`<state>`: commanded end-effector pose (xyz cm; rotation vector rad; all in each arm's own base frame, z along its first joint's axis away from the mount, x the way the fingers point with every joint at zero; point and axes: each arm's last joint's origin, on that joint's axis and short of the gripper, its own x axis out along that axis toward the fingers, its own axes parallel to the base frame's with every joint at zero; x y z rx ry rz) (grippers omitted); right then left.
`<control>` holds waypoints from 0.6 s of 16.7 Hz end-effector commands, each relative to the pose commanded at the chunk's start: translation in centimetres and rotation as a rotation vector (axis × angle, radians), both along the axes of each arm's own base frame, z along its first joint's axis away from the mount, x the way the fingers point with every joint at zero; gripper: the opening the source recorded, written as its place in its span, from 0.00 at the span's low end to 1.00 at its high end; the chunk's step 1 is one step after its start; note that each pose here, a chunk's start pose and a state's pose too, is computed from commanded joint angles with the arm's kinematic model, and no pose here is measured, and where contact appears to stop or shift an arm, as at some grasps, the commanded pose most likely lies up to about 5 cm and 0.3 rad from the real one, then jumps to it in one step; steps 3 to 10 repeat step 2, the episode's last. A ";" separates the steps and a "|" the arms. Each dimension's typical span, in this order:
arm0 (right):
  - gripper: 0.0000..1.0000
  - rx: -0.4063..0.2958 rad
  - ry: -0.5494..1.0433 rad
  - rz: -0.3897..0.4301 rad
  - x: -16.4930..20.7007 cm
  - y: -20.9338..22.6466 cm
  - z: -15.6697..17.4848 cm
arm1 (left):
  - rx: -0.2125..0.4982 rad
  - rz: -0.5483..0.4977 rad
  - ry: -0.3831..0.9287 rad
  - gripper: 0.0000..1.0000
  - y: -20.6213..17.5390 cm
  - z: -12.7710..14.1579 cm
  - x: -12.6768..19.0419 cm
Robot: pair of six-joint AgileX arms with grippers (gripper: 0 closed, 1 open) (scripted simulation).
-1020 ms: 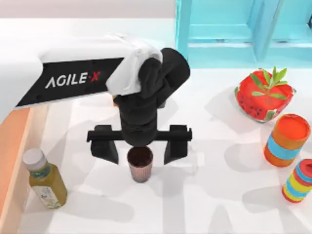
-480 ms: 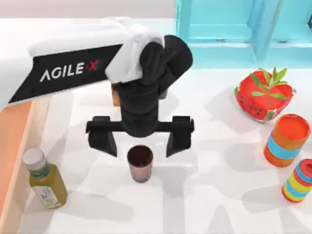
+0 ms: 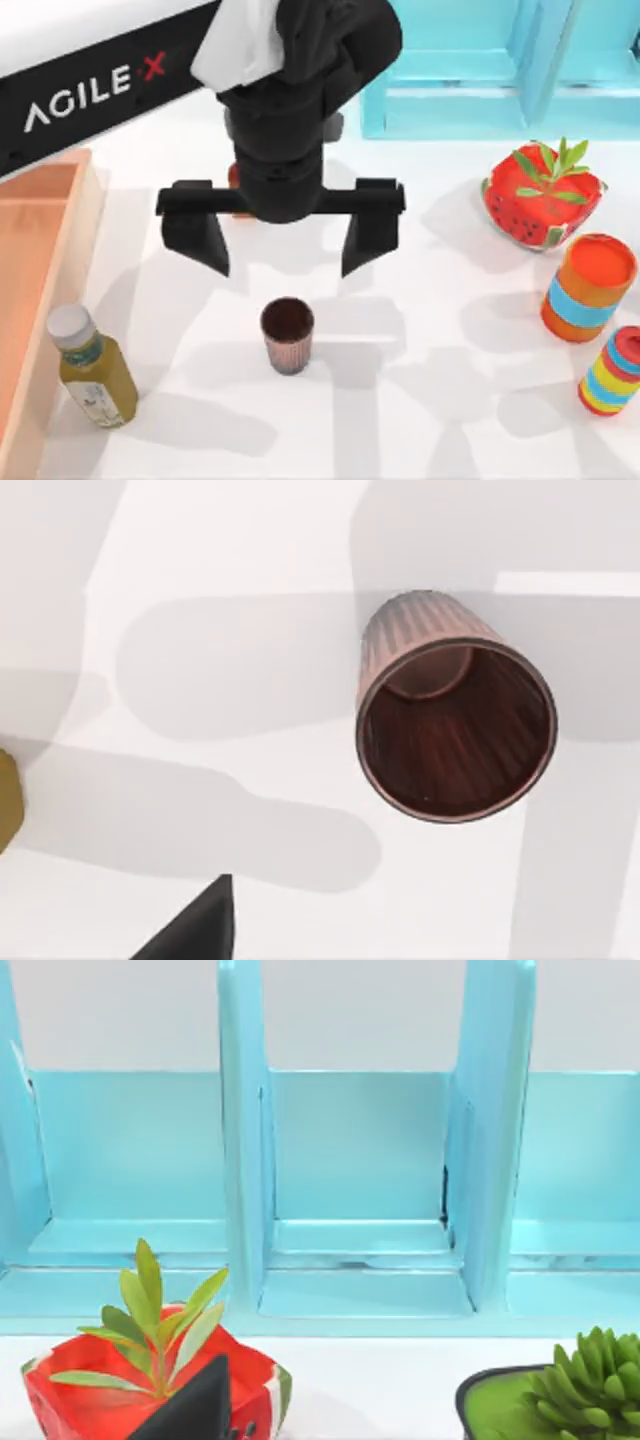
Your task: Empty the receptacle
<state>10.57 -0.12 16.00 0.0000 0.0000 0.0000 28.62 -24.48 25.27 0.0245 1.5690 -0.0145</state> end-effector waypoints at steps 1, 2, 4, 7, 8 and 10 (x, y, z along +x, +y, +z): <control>1.00 0.000 0.000 0.000 0.0 0.0 0.0 | 0.000 0.000 0.000 1.00 0.0 0.2 0.0; 1.00 0.000 0.000 0.000 0.0 0.0 0.0 | 0.000 0.000 0.000 1.00 0.0 0.2 0.0; 1.00 0.000 0.000 0.000 0.0 0.0 0.0 | 0.000 0.000 0.000 1.00 0.0 0.2 0.0; 1.00 0.000 0.000 0.000 0.0 0.0 0.0 | 0.000 0.000 0.000 1.00 0.0 0.2 0.0; 1.00 0.000 0.000 0.000 0.0 0.0 0.0 | 0.000 0.000 0.000 1.00 0.0 0.2 0.0; 1.00 0.000 0.000 0.000 0.0 0.0 0.0 | 0.000 0.000 0.000 1.00 0.0 0.2 0.0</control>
